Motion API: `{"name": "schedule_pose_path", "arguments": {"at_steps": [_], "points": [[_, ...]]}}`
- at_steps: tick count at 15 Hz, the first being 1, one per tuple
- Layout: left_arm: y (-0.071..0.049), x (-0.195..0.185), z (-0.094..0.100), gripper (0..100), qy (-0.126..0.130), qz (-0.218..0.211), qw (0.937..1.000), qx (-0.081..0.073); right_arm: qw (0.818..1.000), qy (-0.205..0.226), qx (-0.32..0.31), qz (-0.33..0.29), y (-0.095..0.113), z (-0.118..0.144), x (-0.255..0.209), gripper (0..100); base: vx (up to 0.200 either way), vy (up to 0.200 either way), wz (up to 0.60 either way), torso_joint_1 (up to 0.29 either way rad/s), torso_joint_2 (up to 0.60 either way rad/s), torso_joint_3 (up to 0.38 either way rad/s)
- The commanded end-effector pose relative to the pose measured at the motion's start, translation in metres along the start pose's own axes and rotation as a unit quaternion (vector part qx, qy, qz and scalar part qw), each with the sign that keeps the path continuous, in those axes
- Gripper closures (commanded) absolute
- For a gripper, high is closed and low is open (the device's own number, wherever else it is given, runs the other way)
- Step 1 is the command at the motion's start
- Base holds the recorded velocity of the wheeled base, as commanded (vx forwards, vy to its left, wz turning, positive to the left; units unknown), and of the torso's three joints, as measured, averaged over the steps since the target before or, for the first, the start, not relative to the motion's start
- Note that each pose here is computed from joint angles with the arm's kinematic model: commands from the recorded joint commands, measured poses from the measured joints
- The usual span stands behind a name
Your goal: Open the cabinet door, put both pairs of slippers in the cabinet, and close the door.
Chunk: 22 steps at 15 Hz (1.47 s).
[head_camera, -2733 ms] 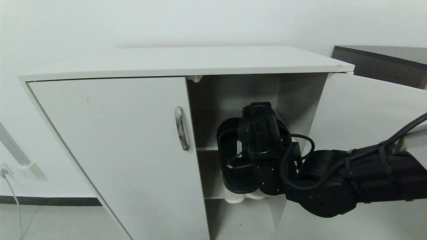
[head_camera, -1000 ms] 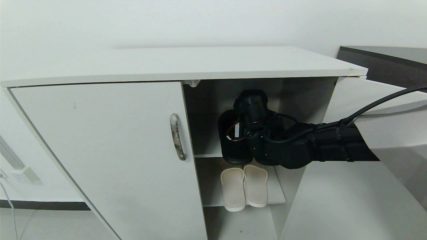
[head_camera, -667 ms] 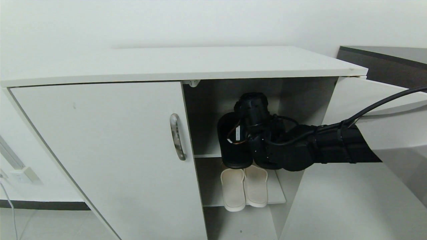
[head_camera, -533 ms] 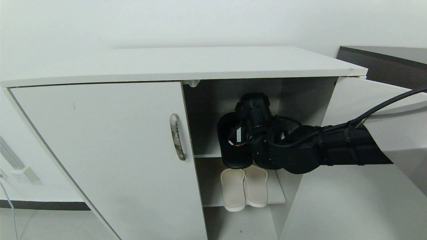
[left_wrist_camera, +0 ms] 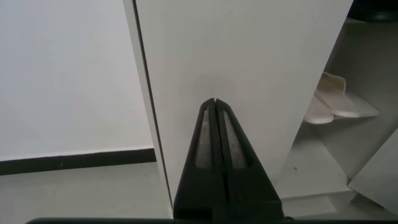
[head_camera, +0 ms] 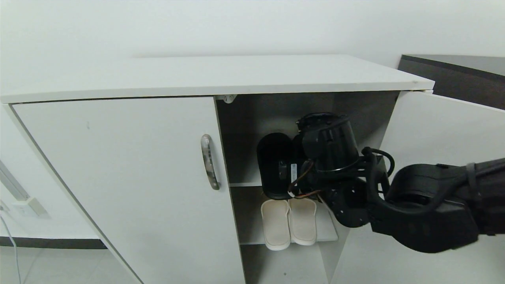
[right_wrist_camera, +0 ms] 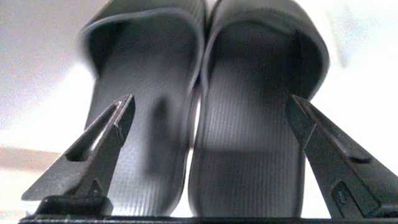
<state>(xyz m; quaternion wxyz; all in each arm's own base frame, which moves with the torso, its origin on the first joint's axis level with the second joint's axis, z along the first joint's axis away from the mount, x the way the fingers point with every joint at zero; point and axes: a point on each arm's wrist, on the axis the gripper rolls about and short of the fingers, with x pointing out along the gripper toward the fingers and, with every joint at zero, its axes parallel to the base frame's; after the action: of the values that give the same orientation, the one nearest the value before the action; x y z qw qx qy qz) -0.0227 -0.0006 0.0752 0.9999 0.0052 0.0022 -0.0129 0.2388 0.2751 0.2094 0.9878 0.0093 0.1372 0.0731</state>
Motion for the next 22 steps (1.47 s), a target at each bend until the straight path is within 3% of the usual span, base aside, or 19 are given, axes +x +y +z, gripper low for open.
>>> {"name": "schedule_pose_path", "arguments": {"at_steps": [1, 7, 8, 22], "points": [[0.000, 0.000, 0.000, 100, 0.000, 0.000, 1.0000, 0.000, 0.999, -0.023, 0.015, 0.029, -0.011, -0.001, -0.031, 0, 0.000, 0.000, 0.00, 0.000, 0.00, 0.000], [0.000, 0.000, 0.000, 100, 0.000, 0.000, 1.0000, 0.000, 0.997, -0.020, 0.002, 0.075, -0.021, -0.029, -0.039, 0, 0.000, 0.000, 0.00, 0.000, 0.00, 0.000], [0.000, 0.000, 0.000, 100, 0.000, 0.000, 1.0000, 0.000, 0.997, -0.021, 0.002, 0.075, -0.021, -0.029, -0.038, 100, 0.000, 0.000, 0.00, 0.000, 0.00, 0.000], [0.000, 0.000, 0.000, 100, 0.000, 0.000, 1.0000, 0.000, 0.997, -0.013, -0.007, 0.081, -0.012, -0.046, -0.032, 100, 0.000, 0.000, 0.00, 0.000, 0.00, 0.000]]}}
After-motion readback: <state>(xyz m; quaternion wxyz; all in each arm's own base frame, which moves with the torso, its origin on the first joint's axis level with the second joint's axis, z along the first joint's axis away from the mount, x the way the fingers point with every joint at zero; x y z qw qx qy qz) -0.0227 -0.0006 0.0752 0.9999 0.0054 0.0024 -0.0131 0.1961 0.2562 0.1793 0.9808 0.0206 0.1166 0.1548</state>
